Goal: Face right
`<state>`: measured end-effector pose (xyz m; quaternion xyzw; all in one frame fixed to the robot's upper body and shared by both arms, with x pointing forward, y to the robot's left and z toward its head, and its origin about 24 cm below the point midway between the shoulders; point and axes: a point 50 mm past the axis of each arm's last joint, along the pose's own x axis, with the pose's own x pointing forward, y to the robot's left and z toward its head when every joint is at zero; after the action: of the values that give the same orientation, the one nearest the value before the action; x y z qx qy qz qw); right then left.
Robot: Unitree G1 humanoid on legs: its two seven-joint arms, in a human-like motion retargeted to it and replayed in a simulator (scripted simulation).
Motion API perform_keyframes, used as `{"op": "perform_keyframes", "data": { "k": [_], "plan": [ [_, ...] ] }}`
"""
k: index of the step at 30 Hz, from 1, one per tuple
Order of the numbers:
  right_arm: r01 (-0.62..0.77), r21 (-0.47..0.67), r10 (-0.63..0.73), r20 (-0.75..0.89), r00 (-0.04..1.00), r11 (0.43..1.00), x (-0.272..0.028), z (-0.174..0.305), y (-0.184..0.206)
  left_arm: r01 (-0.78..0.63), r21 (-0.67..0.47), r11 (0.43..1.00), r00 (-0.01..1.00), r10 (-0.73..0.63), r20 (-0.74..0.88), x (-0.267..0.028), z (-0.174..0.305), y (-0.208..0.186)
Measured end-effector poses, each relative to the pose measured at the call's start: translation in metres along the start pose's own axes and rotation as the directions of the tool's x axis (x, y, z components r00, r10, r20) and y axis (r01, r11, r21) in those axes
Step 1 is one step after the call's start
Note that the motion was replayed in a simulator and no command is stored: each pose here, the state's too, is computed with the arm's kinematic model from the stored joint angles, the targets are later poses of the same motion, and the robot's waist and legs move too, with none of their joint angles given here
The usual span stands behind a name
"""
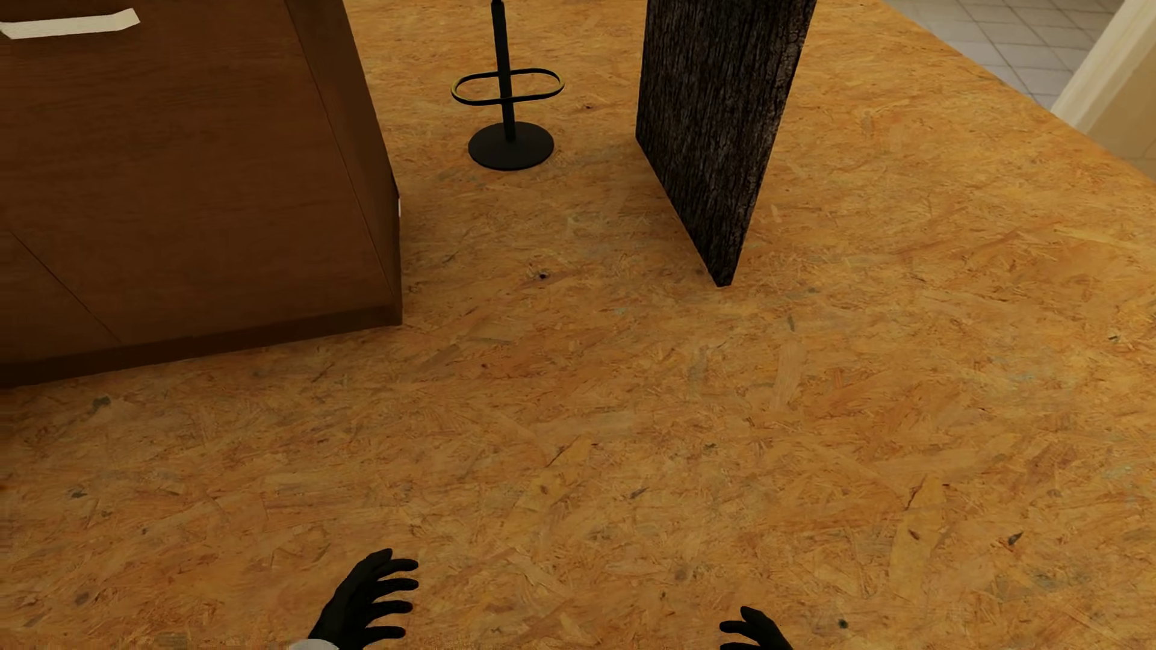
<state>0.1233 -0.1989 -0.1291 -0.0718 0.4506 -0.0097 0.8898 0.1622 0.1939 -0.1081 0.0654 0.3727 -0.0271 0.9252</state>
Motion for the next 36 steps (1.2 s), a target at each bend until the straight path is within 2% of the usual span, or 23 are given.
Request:
{"op": "perform_keyframes", "data": {
  "k": [3, 8, 11, 15, 18, 21, 23, 25, 28, 30, 32, 36],
  "plan": [
    [-0.001, 0.01, 0.0, 0.037, 0.999, 1.0, 0.001, 0.007, -0.001, -0.051, -0.003, 0.999, 0.998, 0.051, 0.042, -0.001, 0.004, 0.006],
    [-0.015, 0.001, 0.015, 0.038, 0.999, 1.0, 0.002, 0.008, -0.001, -0.121, 0.031, 0.992, 0.993, 0.121, 0.003, -0.006, -0.009, 0.016],
    [-0.018, 0.021, 0.019, -0.047, 0.999, 1.0, -0.003, -0.014, -0.002, -0.099, -0.007, 0.995, 0.995, 0.099, 0.012, -0.001, 0.001, 0.014],
    [-0.016, 0.058, 0.016, -0.008, 1.0, 0.998, 0.0, -0.001, 0.0, -0.013, -0.01, 1.0, 1.0, 0.013, -0.025, -0.006, -0.011, 0.006],
    [-0.017, 0.026, 0.016, 0.01, 1.0, 1.0, 0.002, 0.005, 0.004, -0.031, 0.032, 0.999, 0.997, 0.033, -0.063, -0.011, -0.02, 0.017],
    [0.02, 0.03, -0.019, -0.047, 0.999, 0.999, -0.004, -0.015, -0.001, -0.055, 0.073, 0.996, 0.998, 0.054, 0.019, -0.001, 0.002, 0.019],
    [-0.02, -0.001, 0.02, -0.066, 0.998, 1.0, -0.004, -0.015, 0.004, -0.033, 0.07, 0.997, 0.997, 0.028, 0.066, -0.001, 0.005, 0.005],
    [-0.022, 0.024, 0.023, -0.072, 0.997, 0.999, -0.001, -0.01, -0.001, -0.044, 0.054, 0.998, 0.997, 0.041, 0.068, -0.002, 0.005, 0.011],
    [-0.058, 0.051, 0.06, -0.031, 0.998, 0.997, -0.002, -0.008, 0.013, -0.059, 0.034, 0.998, 0.998, 0.059, -0.02, -0.006, -0.011, 0.015],
    [-0.051, 0.027, 0.051, 0.002, 0.999, 0.998, -0.001, -0.003, 0.008, -0.068, 0.012, 0.998, 0.995, 0.069, -0.072, -0.007, -0.019, 0.016],
    [-0.015, 0.024, 0.014, 0.037, 0.999, 1.0, 0.003, 0.009, 0.0, -0.074, 0.017, 0.997, 0.996, 0.075, -0.054, -0.004, -0.011, 0.015],
    [0.013, 0.036, -0.013, -0.006, 1.0, 0.999, 0.001, 0.0, 0.0, -0.077, 0.013, 0.997, 0.997, 0.078, -0.025, -0.006, -0.013, 0.011]
  ]
}}
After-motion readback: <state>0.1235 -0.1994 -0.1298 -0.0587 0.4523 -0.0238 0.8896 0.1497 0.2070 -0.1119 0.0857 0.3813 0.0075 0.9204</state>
